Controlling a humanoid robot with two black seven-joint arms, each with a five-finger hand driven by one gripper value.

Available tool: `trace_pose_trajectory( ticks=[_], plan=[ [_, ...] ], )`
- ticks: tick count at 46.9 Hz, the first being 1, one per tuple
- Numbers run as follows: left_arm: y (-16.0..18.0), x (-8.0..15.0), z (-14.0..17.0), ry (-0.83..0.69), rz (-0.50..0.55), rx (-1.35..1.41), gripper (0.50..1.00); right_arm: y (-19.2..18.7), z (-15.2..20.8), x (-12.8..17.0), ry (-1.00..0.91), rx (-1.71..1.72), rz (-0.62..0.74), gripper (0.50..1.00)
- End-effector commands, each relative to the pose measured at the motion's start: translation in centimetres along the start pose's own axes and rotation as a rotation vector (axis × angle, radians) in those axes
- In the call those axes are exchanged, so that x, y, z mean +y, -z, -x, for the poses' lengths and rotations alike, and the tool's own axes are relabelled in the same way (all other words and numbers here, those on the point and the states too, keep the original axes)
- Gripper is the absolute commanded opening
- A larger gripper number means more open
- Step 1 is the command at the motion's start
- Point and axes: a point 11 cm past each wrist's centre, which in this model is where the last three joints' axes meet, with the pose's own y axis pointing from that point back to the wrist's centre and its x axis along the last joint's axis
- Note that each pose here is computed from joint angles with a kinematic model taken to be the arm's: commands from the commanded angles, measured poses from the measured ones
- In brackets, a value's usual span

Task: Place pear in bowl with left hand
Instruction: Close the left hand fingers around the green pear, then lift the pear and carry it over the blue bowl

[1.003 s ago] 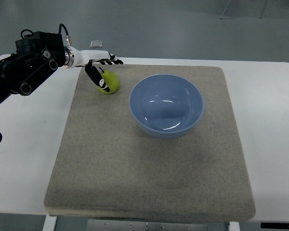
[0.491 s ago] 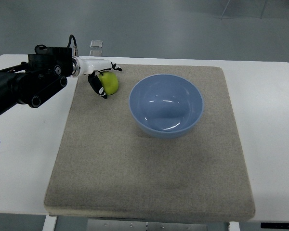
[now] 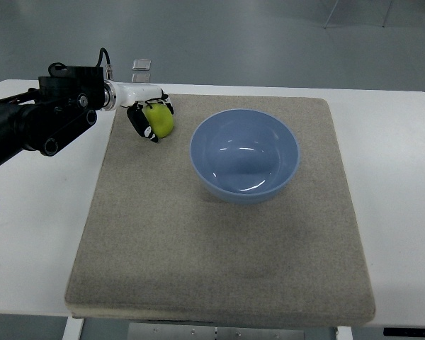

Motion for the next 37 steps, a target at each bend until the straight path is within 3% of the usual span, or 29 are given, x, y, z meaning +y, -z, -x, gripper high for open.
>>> trace_pose_trajectory(
  ticks=[1,9,17,28,37],
  plan=[
    [-0.3,0.2,-0.7,-0.009,0.010,-0.002,0.500,0.0,0.0,0.0,0.000,0.000,0.000,0.924],
    [-0.5,1.9,-2.3,-0.035,0.047,-0.027,0.500,0.0,0.0,0.0,0.000,0.000,0.000,0.924],
    [-3.4,3.0,-3.7,-0.042,0.133,-0.069,0.500,0.0,0.0,0.0,0.000,0.000,0.000,0.924],
    [-9.6,5.2,-6.3,-0.020,0.302,-0.094,0.500,0.0,0.0,0.0,0.000,0.000,0.000,0.924],
    [-14.7,6.9,-5.5,0.043,0.442,-0.162,0.500,0.0,0.0,0.0,0.000,0.000,0.000,0.924]
  ],
)
